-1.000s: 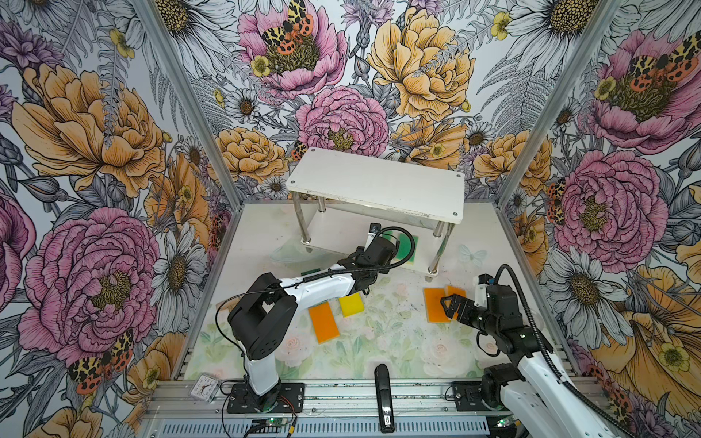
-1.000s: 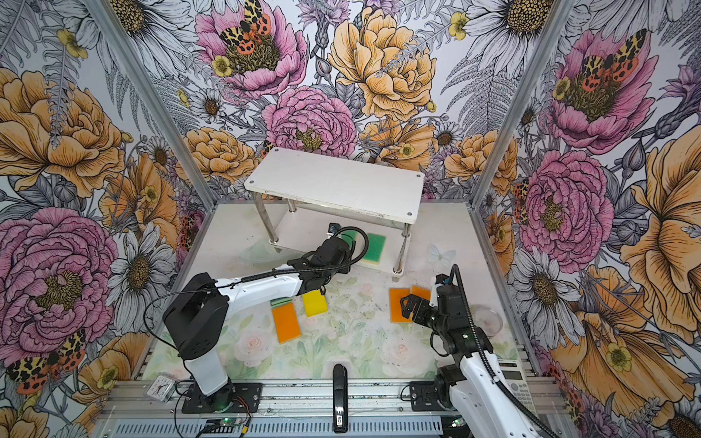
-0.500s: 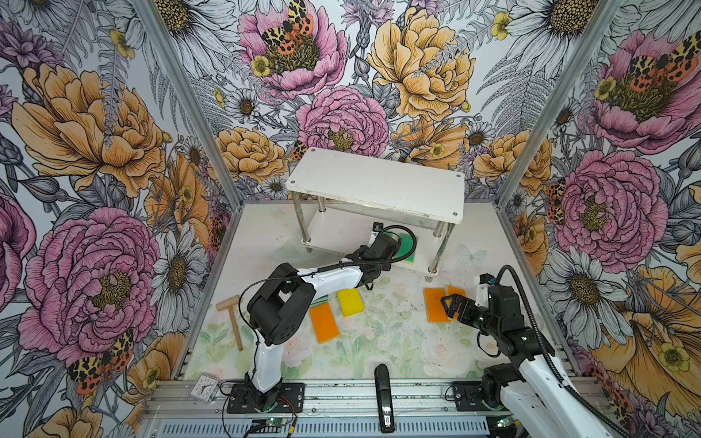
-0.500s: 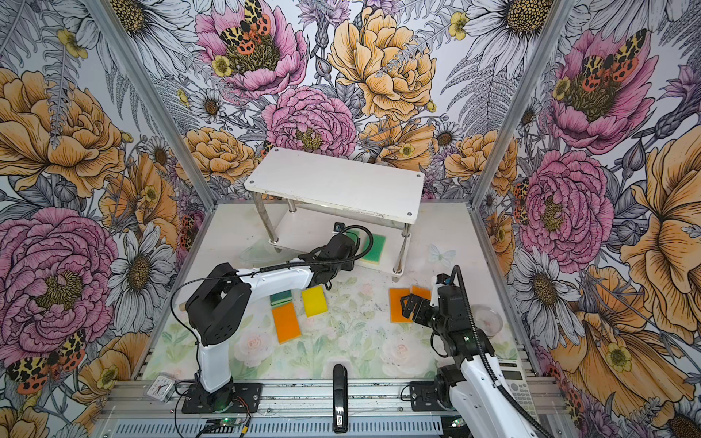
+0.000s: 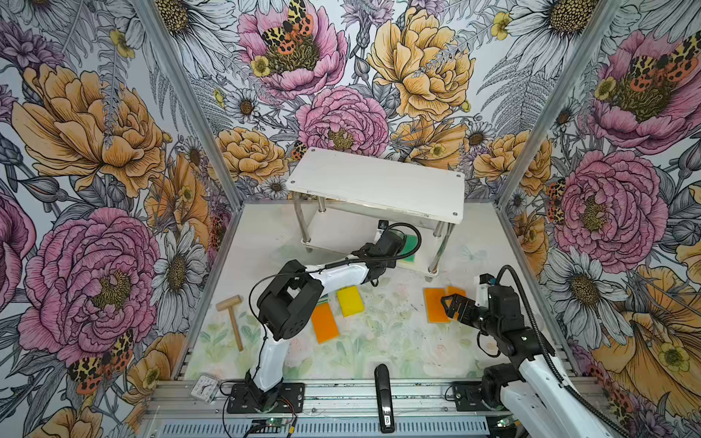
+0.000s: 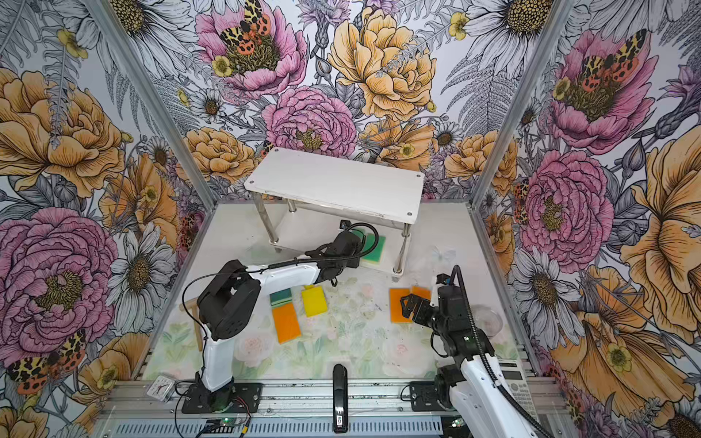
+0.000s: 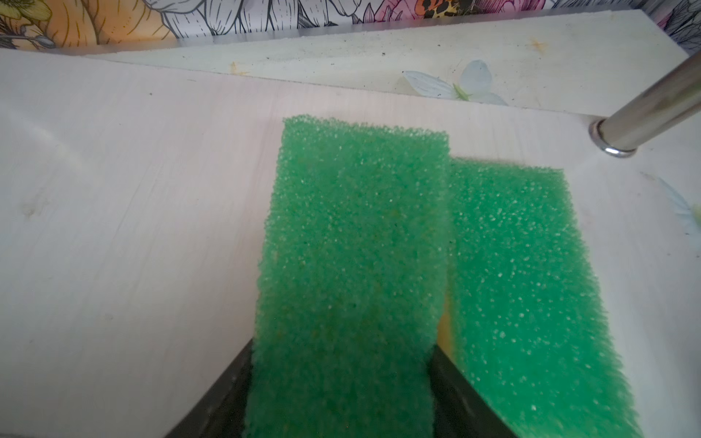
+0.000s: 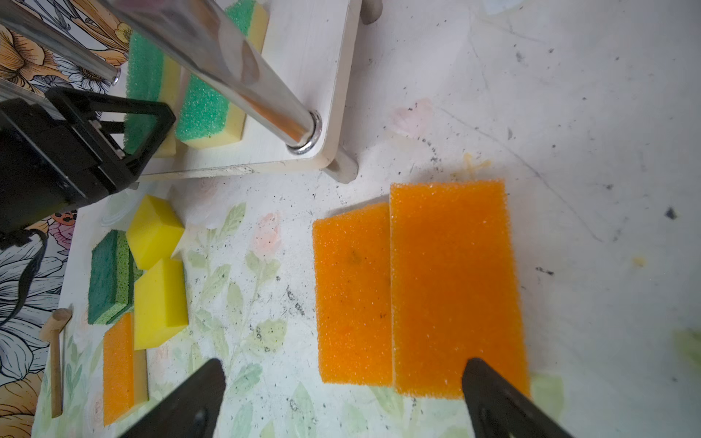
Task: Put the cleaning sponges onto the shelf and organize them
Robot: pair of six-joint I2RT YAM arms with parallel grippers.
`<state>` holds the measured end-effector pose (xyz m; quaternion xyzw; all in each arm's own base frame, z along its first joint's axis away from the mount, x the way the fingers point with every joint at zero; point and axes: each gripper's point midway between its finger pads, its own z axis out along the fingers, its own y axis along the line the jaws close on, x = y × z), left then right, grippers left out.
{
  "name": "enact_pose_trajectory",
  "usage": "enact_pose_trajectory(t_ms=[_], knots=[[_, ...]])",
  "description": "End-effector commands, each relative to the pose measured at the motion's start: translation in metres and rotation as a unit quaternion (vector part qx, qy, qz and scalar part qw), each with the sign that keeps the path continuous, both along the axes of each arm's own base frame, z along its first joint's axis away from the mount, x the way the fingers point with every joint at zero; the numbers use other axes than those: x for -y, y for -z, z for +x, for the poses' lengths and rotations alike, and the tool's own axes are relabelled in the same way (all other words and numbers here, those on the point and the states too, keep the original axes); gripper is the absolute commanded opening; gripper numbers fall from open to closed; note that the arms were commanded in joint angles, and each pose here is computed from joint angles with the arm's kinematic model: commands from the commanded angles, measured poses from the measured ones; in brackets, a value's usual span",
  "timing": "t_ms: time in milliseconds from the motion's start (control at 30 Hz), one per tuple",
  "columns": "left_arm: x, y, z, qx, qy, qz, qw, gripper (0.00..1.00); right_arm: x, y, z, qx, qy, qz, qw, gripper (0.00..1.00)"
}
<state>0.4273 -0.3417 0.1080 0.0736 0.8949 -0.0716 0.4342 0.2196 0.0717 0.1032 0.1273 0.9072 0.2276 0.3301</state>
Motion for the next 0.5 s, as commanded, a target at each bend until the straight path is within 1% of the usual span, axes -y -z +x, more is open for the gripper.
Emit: enact_pose_trajectory(t_ms=[0,467], knots=[[0.004,-0.0006,0.0055,-0.007,-0.002,-0.011,1.0,0.63,-0.0001,-0.0092,0.0056,0.019,0.003,0.0,1.0,1.0],[0.0065,0.0,0.0096,-0.013,-0.015,-0.015,1.0,0.63,-0.0002,-0.0069,0.0044,0.017,0.0,-0.002,1.0,1.0]])
